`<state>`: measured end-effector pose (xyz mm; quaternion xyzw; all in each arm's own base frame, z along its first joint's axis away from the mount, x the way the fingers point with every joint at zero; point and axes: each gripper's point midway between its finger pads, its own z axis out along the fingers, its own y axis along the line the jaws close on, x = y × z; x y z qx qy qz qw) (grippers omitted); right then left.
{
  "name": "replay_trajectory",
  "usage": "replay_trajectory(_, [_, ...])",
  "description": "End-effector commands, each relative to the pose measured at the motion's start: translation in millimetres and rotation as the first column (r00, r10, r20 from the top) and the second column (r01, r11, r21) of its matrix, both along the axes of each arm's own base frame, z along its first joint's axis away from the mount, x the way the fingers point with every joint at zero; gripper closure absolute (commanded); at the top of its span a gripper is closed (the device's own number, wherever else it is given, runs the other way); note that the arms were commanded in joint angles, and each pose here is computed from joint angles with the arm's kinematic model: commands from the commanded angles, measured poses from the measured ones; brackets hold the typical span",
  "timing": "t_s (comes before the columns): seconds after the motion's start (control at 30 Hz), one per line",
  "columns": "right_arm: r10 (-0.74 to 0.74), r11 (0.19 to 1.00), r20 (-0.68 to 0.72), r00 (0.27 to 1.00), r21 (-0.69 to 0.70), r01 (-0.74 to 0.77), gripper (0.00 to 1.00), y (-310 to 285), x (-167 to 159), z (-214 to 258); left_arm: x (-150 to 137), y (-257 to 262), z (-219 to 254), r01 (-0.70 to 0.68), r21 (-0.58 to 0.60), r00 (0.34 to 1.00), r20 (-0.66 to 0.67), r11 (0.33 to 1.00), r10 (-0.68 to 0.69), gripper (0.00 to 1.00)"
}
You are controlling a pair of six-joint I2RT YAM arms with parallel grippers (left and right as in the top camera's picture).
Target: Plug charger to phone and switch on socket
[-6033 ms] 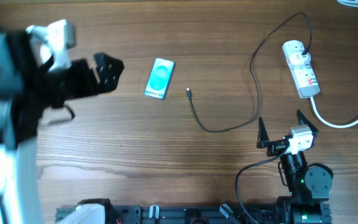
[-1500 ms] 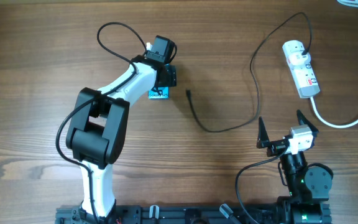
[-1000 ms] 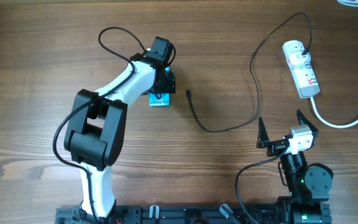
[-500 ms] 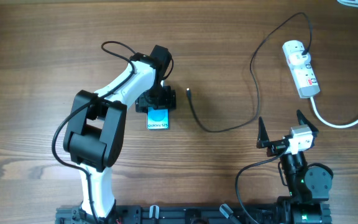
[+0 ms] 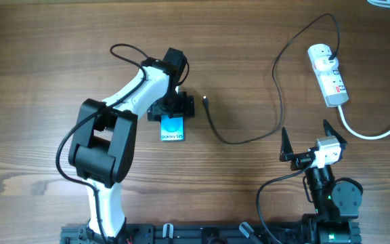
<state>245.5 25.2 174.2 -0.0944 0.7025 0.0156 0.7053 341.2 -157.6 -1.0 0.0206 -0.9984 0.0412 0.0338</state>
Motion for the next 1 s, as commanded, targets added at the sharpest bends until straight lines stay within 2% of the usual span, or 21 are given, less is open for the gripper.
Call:
replay_trajectory(0.0, [-0.021, 1.000, 0.008, 1.000, 0.007, 0.021, 0.00, -3.9, 0.2, 1.8, -20.1, 4.0, -26.3, -0.002, 0.010, 0.996, -0.094, 1.000, 0.003, 0.08])
replay_trajectory(0.33, [-0.021, 1.000, 0.008, 1.000, 0.007, 0.021, 0.01, -3.9, 0.2, 1.8, -19.2, 7.8, -26.7, -0.052, 0.039, 0.994, -0.091, 0.998, 0.055, 0.09])
replay_trajectory(0.5, [-0.021, 1.000, 0.008, 1.000, 0.008, 0.021, 0.00, -3.9, 0.2, 1.8, -4.9, 22.5, -28.5, -0.094, 0.130, 0.995, -0.013, 0.987, 0.096, 0.09])
replay_trajectory(0.67, [-0.021, 1.000, 0.008, 1.000, 0.007, 0.021, 0.00, -3.9, 0.2, 1.8, -5.7, 22.8, -28.7, -0.097, 0.132, 0.995, -0.015, 0.987, 0.099, 0.18])
replay_trajectory(0.97, [-0.032, 0.999, 0.034, 0.999, 0.008, 0.031, 0.00, -5.7, 0.3, 8.2, -5.5, 8.3, -28.6, -0.091, 0.051, 0.995, -0.031, 0.995, 0.092, 0.21])
